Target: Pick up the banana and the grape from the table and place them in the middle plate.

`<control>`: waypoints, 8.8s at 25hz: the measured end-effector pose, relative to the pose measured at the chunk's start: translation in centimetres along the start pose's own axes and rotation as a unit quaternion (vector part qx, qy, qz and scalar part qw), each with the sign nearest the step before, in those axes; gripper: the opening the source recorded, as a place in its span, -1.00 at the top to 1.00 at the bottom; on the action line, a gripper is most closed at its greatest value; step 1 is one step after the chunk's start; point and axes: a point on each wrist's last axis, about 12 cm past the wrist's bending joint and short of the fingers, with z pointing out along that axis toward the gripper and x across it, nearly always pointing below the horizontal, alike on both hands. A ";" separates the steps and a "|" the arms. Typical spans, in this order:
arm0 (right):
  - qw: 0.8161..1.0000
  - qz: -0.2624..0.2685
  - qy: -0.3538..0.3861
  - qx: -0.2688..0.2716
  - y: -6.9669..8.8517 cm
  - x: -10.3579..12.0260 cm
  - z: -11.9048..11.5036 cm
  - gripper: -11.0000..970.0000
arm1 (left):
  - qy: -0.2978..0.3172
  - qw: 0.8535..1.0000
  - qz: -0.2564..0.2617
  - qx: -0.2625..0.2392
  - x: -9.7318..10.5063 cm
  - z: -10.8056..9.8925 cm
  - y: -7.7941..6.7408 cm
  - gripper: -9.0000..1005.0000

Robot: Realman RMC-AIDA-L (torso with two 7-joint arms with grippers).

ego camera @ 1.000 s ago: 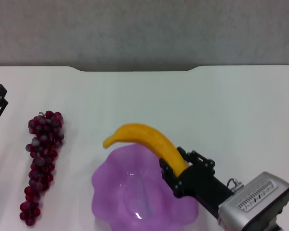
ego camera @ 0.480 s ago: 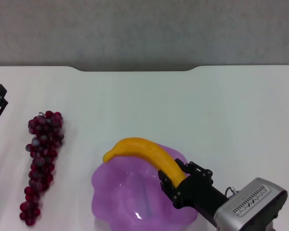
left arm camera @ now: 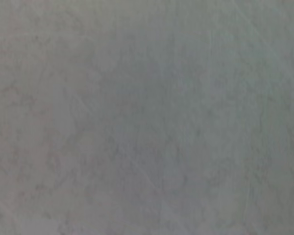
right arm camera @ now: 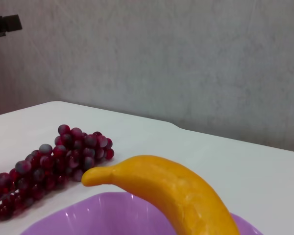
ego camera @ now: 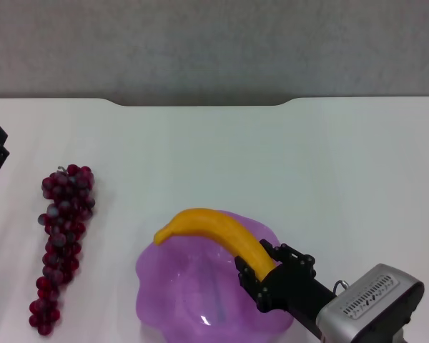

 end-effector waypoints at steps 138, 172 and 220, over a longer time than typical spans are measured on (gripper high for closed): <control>0.939 0.007 -0.218 0.267 -7.8 -1.8 -6.1 -0.38 | 0.295 0.950 0.046 0.090 6.2 1.5 -2.6 -0.75; 0.943 0.002 -0.214 0.256 -7.9 -1.9 -5.6 -0.36 | 0.323 0.941 0.060 0.074 6.5 1.7 -1.9 -0.55; 0.943 -0.002 -0.211 0.257 -8.0 -1.8 -5.7 -0.33 | 0.319 0.943 0.062 0.074 6.3 1.7 -1.8 0.07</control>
